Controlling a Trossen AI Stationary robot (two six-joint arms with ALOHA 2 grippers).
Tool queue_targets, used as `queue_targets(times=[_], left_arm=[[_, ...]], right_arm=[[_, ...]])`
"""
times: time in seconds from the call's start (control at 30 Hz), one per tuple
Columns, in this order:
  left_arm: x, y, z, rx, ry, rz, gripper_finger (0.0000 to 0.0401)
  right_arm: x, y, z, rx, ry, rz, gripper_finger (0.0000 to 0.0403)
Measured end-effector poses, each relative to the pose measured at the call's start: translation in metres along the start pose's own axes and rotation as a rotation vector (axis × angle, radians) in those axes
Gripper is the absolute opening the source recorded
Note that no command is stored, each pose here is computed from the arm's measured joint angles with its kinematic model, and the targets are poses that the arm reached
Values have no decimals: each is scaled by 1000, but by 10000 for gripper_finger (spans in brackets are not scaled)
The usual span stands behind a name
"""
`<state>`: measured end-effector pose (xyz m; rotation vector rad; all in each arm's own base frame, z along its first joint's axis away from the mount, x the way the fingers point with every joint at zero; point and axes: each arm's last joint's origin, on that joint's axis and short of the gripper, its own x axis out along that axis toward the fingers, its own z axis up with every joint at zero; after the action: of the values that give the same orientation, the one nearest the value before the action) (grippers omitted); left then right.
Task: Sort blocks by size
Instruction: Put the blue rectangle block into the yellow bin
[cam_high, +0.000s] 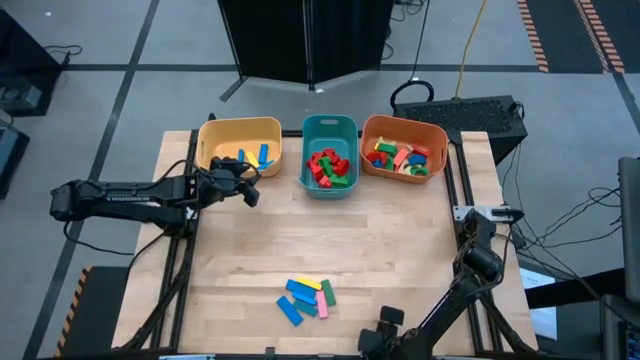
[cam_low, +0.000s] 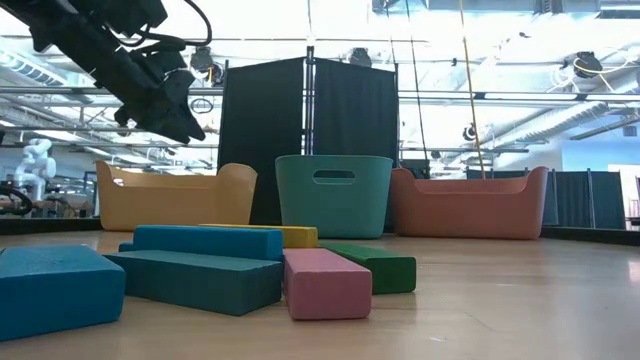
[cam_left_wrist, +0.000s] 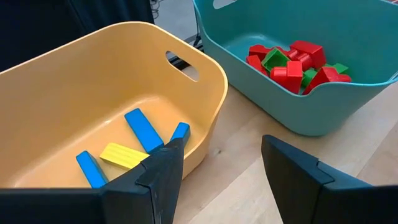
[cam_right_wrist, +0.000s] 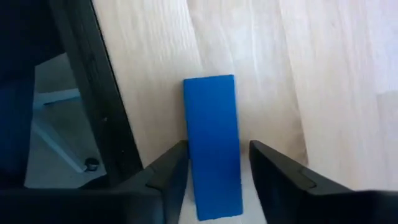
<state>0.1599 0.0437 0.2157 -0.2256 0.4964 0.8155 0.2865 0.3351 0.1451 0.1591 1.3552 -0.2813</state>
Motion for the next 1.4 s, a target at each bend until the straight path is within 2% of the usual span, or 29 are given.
queue_targets(times=[0.2,0.57,0.87,1.03,1.27,1.4], left_arm=[[-1,-2,0,28,-2,-10,207],[-12,-14,1,138,-64,-107,207],[-27,-20,1,139,-94,-229,207],[-30,-26,-2,86,-26,-404,207],[-33,-30,2,-75,-23,-461,207],[-35,-33,7,-224,-23,-537,207]], right_arm=[[4,-10,17,-55,-96,-81,73],[14,-44,64,-182,-155,-255,73],[20,-87,106,-273,-209,-506,73],[21,-113,132,-303,-248,-621,73],[6,-147,168,-328,-275,-656,73],[-11,-166,188,-365,-313,-653,73]])
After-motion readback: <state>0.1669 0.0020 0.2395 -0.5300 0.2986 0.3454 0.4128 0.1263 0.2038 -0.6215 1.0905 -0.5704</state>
